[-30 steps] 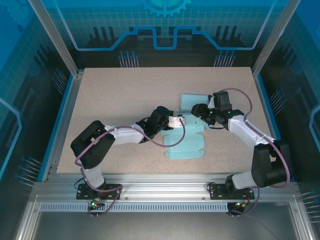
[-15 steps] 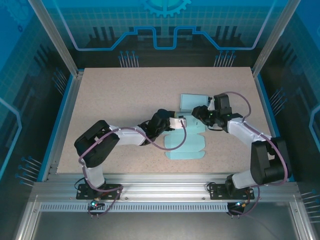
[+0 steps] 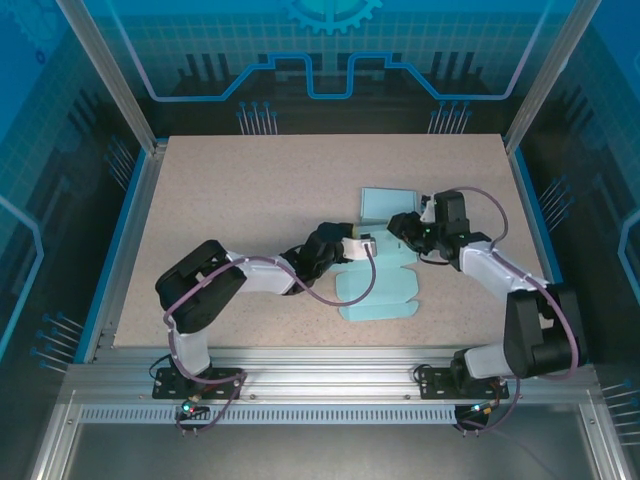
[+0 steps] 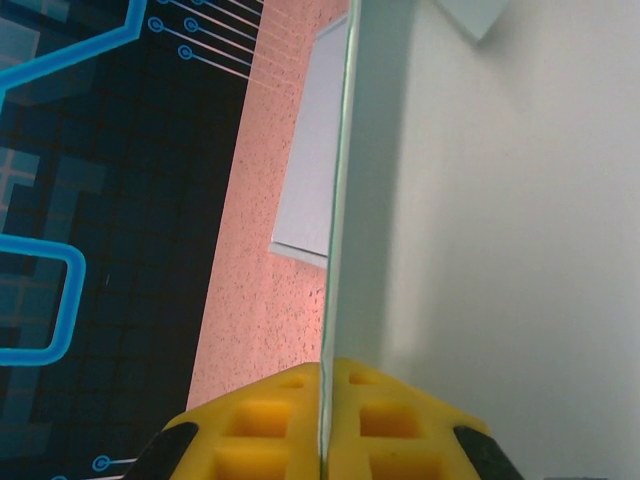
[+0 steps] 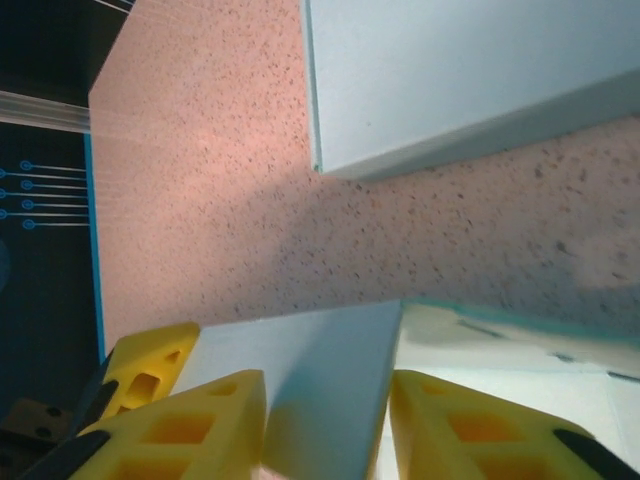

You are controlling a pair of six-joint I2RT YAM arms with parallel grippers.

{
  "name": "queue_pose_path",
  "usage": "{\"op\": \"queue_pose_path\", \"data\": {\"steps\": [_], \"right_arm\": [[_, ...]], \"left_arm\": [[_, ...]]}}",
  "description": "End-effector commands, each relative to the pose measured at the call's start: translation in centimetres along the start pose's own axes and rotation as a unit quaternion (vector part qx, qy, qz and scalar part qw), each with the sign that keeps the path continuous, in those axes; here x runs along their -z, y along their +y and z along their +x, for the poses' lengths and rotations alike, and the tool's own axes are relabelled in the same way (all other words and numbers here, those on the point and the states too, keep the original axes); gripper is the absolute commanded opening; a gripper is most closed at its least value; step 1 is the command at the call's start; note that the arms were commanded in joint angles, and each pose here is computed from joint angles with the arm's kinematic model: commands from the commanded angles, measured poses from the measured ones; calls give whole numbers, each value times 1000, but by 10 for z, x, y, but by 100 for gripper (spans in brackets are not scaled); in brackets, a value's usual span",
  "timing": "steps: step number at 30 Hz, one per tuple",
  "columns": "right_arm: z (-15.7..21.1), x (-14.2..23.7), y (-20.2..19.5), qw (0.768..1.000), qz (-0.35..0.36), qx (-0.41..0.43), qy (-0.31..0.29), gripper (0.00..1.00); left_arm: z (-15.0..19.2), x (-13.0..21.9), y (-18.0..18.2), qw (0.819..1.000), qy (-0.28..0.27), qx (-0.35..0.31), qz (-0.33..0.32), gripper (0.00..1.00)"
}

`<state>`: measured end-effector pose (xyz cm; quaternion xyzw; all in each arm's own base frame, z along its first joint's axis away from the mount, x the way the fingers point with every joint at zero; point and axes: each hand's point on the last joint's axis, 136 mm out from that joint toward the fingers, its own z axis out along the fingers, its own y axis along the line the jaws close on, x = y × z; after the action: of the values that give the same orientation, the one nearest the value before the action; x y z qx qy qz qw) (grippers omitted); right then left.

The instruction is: Fold the paper box

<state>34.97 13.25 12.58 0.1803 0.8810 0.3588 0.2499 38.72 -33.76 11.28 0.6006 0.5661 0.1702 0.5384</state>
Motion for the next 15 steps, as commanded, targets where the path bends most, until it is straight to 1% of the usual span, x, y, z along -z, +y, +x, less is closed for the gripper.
{"op": "queue_pose_path", "data": {"steps": [1,4,7,12,15], "right_arm": [[14,26,-5,999,28,30,2,42],[20,46,-17,998,49,37,-15,42],[30,60,-38,996,74,29,-28,41],[39,71,-71,995,94,4,-45,33],[41,69,-86,994,101,-7,-48,26]], "left_arm": [[2,-2,-6,1000,1,-12,-9,7],[4,-3,-5,1000,3,-12,-13,7],[2,-2,-3,1000,-2,-11,-19,8],[4,0,-2,1000,-3,-19,-25,8],[4,1,-3,999,-6,-25,-26,8]]}}
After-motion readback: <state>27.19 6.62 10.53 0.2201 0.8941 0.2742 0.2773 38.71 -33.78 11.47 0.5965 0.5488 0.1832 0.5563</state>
